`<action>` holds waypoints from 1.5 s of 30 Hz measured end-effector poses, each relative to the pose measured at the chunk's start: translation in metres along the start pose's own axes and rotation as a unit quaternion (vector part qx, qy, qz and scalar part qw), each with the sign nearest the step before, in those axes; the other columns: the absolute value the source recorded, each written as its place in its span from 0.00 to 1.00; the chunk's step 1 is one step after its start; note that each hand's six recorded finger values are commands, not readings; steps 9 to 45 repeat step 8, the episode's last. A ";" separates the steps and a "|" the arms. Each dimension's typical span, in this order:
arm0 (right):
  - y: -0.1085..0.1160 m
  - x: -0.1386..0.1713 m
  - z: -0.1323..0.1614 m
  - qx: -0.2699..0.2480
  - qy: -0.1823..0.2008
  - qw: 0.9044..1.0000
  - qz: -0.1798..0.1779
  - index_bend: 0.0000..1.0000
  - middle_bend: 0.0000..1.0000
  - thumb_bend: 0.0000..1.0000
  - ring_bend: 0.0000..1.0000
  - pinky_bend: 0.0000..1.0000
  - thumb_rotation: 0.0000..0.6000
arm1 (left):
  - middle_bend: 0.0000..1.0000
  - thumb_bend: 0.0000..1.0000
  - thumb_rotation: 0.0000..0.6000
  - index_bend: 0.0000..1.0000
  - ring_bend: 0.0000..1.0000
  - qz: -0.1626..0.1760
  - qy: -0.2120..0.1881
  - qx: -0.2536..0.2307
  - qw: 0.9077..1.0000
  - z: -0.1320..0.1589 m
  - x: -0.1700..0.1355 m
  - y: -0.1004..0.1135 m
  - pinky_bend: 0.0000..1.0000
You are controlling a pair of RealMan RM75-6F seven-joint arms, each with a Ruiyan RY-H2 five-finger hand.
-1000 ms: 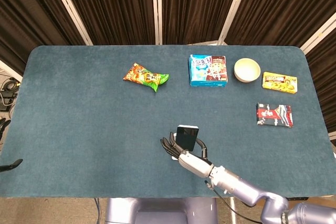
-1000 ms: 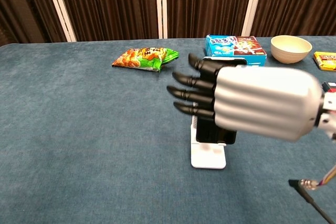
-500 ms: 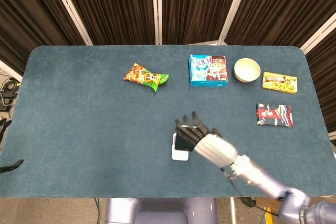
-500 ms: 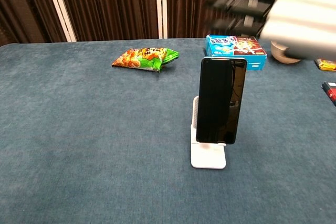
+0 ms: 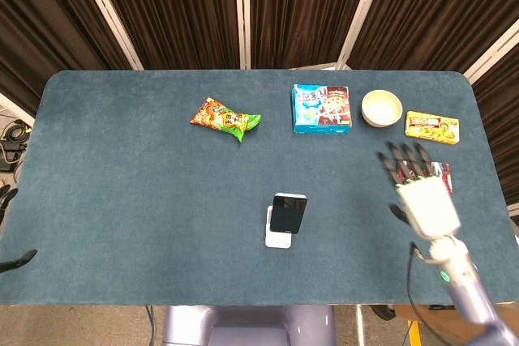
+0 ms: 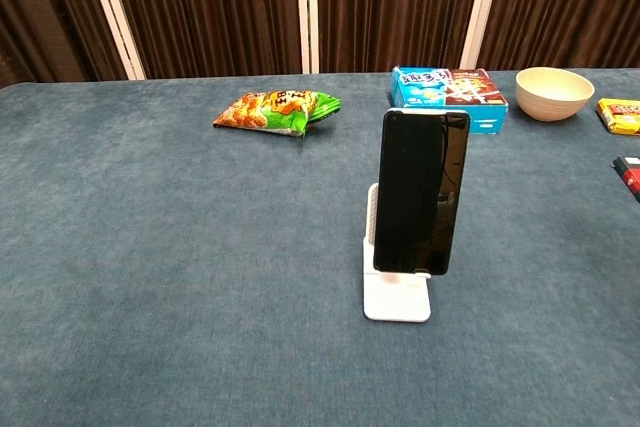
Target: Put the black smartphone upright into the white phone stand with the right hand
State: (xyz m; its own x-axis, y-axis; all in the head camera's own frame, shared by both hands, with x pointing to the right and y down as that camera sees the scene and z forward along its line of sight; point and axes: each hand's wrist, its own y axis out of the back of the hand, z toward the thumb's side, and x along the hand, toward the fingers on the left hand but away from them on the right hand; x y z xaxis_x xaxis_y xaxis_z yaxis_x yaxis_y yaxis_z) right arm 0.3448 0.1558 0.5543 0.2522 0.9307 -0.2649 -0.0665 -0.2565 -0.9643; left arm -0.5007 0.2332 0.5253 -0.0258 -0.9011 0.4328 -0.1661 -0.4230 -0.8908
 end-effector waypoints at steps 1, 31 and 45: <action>-0.004 0.014 -0.006 -0.027 -0.028 0.999 0.016 0.00 0.00 0.00 0.00 0.00 1.00 | 0.00 0.00 1.00 0.00 0.00 0.002 -0.001 0.000 1.000 0.000 -0.001 0.001 0.00; -0.018 0.067 -0.028 -0.078 -0.121 0.989 0.047 0.00 0.00 0.00 0.00 0.00 1.00 | 0.00 0.00 1.00 0.00 0.00 0.007 -0.006 -0.002 1.000 0.001 -0.005 0.004 0.00; -0.018 0.067 -0.028 -0.078 -0.121 0.989 0.047 0.00 0.00 0.00 0.00 0.00 1.00 | 0.00 0.00 1.00 0.00 0.00 0.007 -0.006 -0.002 1.000 0.001 -0.005 0.004 0.00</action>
